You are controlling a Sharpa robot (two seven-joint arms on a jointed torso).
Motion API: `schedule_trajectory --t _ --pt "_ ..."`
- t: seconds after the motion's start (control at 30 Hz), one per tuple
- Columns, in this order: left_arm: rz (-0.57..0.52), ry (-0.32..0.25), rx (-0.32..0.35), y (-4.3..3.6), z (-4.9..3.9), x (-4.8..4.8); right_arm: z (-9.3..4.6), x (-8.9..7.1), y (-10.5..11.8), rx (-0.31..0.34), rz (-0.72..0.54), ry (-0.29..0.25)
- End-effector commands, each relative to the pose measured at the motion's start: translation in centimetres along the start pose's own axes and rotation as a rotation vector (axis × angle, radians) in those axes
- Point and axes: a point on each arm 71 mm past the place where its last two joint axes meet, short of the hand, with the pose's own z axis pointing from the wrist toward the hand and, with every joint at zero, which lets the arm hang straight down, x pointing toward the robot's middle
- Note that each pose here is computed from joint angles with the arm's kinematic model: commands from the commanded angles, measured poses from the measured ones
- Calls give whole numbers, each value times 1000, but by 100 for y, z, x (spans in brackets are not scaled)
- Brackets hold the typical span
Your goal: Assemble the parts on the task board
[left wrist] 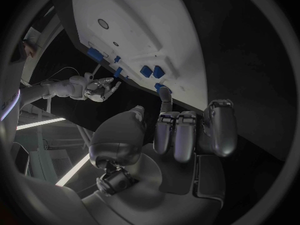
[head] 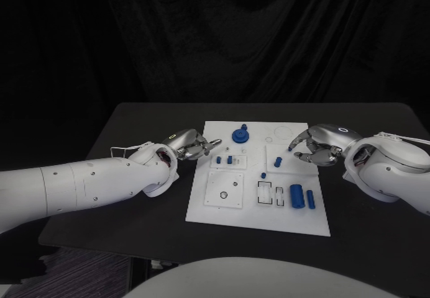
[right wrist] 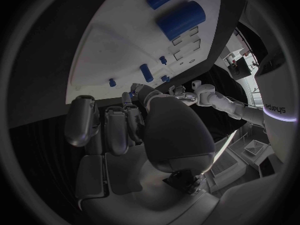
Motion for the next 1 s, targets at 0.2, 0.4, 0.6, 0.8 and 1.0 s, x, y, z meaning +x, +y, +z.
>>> schedule_trajectory --t 0.2,0.4,0.6,0.8,1.0 --pt "-103 -4 255 -196 40 -229 -40 -93 88 -69 21 -121" --pt "-116 3 388 -287 37 -306 -62 -175 195 -138 27 -185" --pt "-116 -5 497 -347 4 -343 -78 -243 316 -196 29 -216" --pt "51 39 644 -521 -29 -245 -76 -260 313 -199 25 -213" --pt "266 134 764 -791 46 -3 -136 -269 166 -152 19 -201"
